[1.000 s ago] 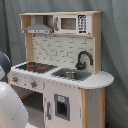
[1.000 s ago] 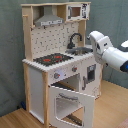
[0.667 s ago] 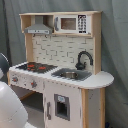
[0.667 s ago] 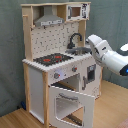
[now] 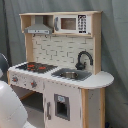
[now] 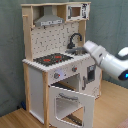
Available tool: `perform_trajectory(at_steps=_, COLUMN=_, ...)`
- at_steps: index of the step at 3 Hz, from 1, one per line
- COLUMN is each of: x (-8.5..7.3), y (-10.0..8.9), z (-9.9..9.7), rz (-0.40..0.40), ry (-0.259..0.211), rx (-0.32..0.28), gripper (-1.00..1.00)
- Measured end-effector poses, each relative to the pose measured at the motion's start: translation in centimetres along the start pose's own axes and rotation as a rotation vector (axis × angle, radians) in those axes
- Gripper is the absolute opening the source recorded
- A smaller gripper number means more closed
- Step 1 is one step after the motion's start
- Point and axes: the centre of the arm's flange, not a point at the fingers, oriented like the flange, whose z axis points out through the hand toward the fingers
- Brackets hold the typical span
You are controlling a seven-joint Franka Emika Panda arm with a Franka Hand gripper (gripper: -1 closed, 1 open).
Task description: Play with the kitchen
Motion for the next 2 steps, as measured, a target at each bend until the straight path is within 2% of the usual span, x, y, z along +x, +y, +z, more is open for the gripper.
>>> perform_trajectory(at_steps=2, x=-2.5, y=-9.7, z=0.6, rz=-0.202, ry=0.019, rx=0.028, gripper=1.00)
